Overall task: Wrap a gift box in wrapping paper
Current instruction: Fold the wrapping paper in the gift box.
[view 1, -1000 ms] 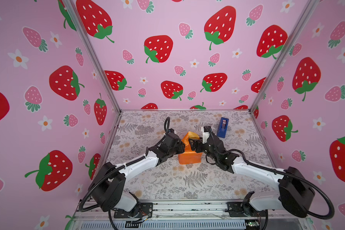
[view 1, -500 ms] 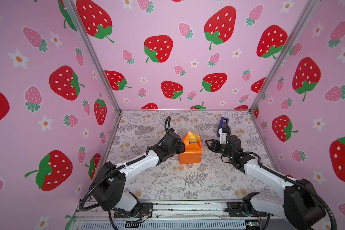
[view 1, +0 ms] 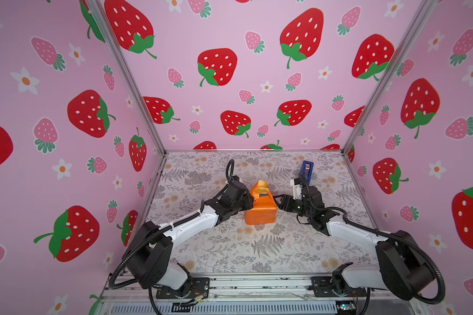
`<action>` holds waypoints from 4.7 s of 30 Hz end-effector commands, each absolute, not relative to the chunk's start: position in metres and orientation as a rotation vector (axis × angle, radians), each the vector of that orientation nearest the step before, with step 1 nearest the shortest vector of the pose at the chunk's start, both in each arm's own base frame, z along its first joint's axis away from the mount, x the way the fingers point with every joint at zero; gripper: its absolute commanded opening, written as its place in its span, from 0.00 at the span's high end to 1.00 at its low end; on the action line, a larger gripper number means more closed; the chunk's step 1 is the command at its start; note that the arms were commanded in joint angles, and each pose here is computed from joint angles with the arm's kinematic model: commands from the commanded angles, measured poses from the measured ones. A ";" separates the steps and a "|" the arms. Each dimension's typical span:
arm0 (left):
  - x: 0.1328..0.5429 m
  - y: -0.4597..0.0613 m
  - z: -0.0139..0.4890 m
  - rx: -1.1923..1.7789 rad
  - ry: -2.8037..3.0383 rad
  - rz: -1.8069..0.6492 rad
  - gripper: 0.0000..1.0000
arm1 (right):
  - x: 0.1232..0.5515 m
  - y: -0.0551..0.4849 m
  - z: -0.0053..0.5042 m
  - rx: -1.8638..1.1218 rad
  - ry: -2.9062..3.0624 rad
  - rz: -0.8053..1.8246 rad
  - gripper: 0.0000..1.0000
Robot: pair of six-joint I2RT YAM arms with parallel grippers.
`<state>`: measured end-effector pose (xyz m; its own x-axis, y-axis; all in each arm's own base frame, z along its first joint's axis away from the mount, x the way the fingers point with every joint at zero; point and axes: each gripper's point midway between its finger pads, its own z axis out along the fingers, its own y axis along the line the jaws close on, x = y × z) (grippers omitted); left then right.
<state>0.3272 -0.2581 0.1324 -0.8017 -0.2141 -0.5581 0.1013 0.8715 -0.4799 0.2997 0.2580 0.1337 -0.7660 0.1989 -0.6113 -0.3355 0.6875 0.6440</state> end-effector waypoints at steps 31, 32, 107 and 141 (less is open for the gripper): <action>0.292 -0.240 0.078 -0.030 2.626 -0.509 0.50 | 0.298 0.308 0.108 -0.201 2.281 1.007 0.32; 0.293 -0.241 0.078 -0.029 2.624 -0.512 0.50 | 0.297 0.309 0.107 -0.208 2.287 0.998 0.32; 0.297 -0.258 0.073 0.058 2.672 -0.534 0.43 | 0.315 0.303 0.125 -0.225 2.287 0.827 0.07; 0.391 -0.238 0.184 0.354 2.509 -0.853 0.56 | 0.298 0.304 0.100 -0.270 2.340 0.869 0.25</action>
